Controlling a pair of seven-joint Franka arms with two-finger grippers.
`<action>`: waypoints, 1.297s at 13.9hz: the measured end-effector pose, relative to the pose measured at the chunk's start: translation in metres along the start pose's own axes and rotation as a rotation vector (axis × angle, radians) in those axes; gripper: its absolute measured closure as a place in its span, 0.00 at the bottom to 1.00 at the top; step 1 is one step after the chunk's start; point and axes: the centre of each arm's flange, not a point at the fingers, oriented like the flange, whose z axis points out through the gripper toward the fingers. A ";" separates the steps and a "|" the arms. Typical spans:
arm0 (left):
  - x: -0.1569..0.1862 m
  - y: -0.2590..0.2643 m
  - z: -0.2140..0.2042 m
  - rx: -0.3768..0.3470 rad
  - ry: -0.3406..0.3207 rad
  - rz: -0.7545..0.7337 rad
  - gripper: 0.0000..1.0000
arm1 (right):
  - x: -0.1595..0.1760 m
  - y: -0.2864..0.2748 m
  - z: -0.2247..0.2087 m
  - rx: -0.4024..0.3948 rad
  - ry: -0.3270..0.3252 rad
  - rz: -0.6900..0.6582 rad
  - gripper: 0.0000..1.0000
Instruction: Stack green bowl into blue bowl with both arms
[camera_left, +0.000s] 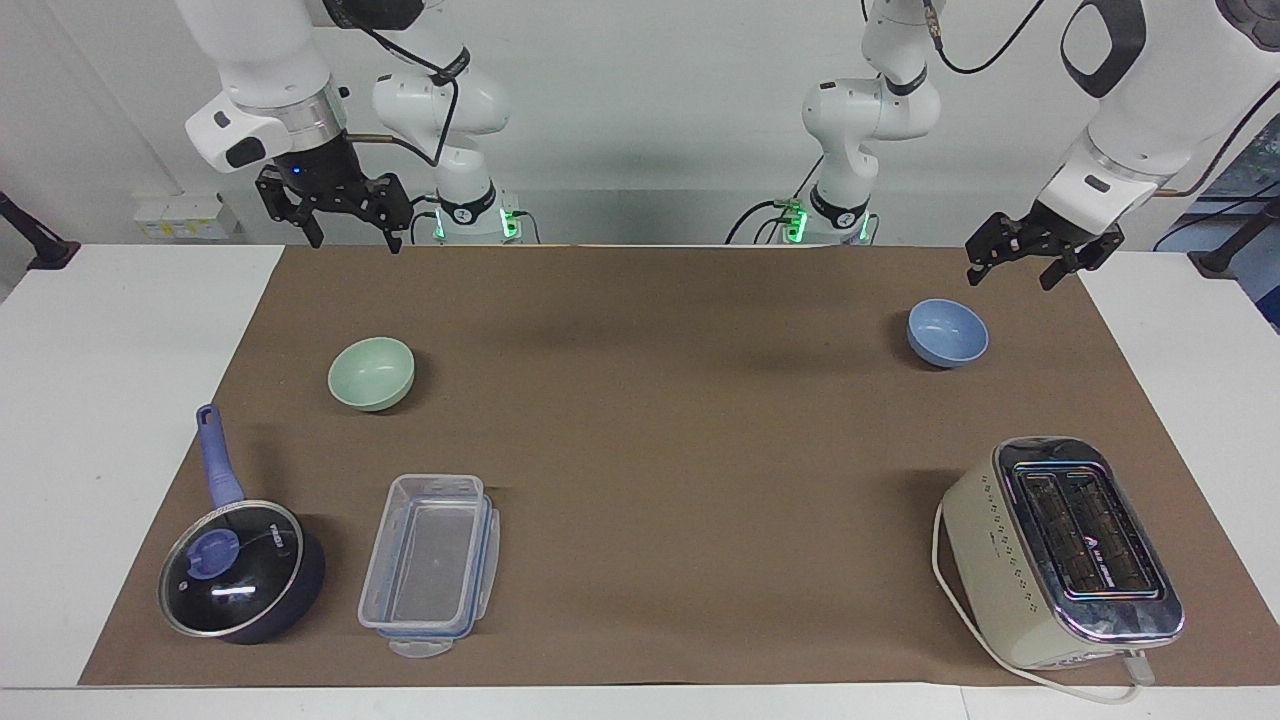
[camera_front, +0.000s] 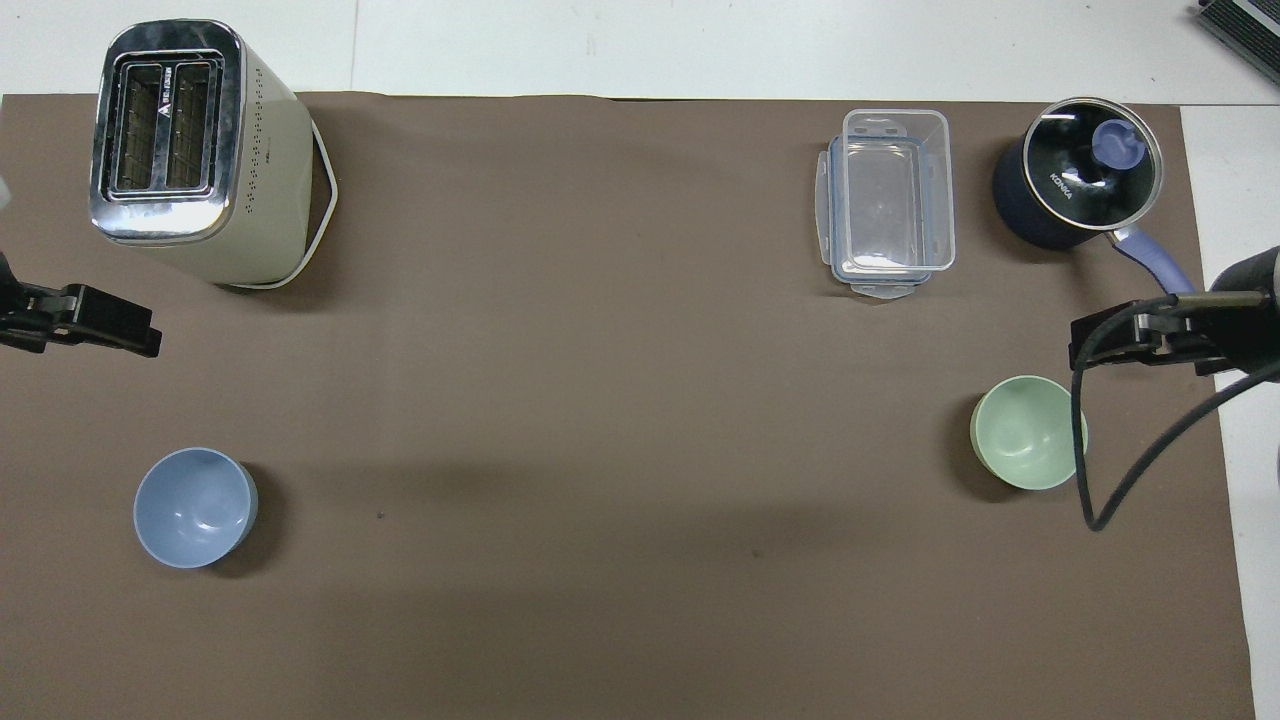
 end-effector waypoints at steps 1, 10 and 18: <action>0.000 0.000 0.000 0.000 -0.001 0.001 0.00 | 0.000 0.000 0.000 0.000 0.000 0.000 0.00; 0.000 0.000 0.003 -0.001 -0.007 0.001 0.00 | 0.000 0.001 0.000 0.000 0.000 0.002 0.00; -0.003 0.000 0.008 -0.002 -0.016 0.001 0.00 | 0.000 0.001 0.000 0.000 -0.001 0.002 0.00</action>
